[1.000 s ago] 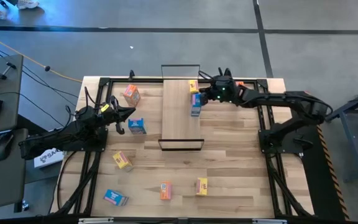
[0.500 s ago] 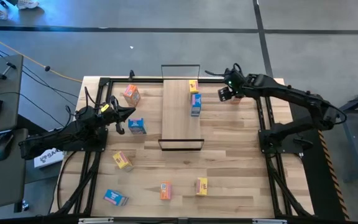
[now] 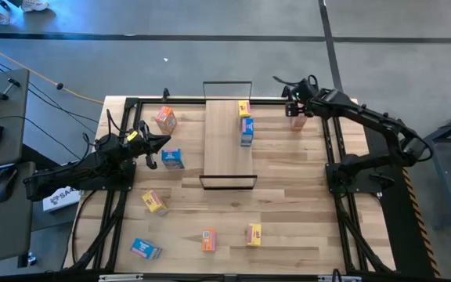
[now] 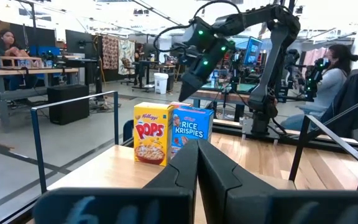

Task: Stack cereal on shelf
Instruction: Put the top right orange cereal box on the shelf

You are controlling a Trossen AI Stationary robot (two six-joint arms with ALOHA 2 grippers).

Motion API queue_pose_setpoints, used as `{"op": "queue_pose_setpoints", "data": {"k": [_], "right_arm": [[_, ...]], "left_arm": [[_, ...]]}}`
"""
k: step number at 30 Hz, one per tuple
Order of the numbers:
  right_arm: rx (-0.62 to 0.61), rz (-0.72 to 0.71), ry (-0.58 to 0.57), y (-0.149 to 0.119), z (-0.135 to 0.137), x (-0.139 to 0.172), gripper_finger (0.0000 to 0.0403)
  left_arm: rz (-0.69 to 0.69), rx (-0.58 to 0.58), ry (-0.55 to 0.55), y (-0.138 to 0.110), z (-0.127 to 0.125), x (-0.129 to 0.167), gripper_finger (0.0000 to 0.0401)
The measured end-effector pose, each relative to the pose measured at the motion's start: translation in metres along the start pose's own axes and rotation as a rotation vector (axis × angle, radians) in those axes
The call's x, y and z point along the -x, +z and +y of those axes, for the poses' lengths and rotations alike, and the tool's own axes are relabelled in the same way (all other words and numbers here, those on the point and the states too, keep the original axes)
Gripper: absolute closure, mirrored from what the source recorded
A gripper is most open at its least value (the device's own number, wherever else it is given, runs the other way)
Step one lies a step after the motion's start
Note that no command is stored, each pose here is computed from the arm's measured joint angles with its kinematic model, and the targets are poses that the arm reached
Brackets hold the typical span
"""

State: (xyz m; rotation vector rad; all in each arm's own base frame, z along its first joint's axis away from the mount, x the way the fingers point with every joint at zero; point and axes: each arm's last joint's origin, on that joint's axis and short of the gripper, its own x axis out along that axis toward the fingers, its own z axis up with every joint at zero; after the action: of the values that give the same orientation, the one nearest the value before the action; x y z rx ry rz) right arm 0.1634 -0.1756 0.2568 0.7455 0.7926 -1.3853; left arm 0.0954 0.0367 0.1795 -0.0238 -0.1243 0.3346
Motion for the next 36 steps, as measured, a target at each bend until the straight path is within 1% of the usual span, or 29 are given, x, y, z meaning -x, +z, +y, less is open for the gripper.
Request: {"op": "queue_pose_setpoints", "data": {"k": [3,5,11,14,17,25,28,33,36], "right_arm": [[-0.036,0.017,0.031,0.004,-0.005,-0.009,0.0075],[-0.042,0.044,0.021,0.004,-0.006,-0.016,0.0075],[-0.009,0.102,0.012,0.003,0.002,-0.04,0.0075],[-0.012,0.12,0.004,0.003,0.005,-0.047,0.0084],[-0.028,0.137,0.006,0.002,0.006,-0.05,0.0107],[-0.074,0.168,0.044,0.001,0.007,-0.05,0.02],[-0.075,0.176,0.056,-0.001,0.009,-0.049,0.0226],[-0.092,0.192,0.101,-0.006,0.015,-0.039,0.0248],[-0.11,0.225,0.137,-0.01,0.019,-0.02,0.0248]], "left_arm": [[0.0,0.0,0.0,0.0,0.0,0.0,0.0401],[0.0,0.0,0.0,0.0,0.0,0.0,0.0401],[0.0,0.0,0.001,0.0,0.0,0.0,0.0401],[0.0,0.0,0.001,0.0,0.0,0.0,0.0401],[0.0,0.0,0.001,0.0,0.0,0.0,0.0401],[0.0,-0.007,0.0,0.0,0.0,0.0,0.0401],[0.001,-0.008,0.0,0.0,0.0,0.0,0.0401],[0.002,-0.008,0.0,0.0,0.0,0.0,0.0401],[0.002,-0.008,0.0,0.0,0.0,0.0,0.0401]]}}
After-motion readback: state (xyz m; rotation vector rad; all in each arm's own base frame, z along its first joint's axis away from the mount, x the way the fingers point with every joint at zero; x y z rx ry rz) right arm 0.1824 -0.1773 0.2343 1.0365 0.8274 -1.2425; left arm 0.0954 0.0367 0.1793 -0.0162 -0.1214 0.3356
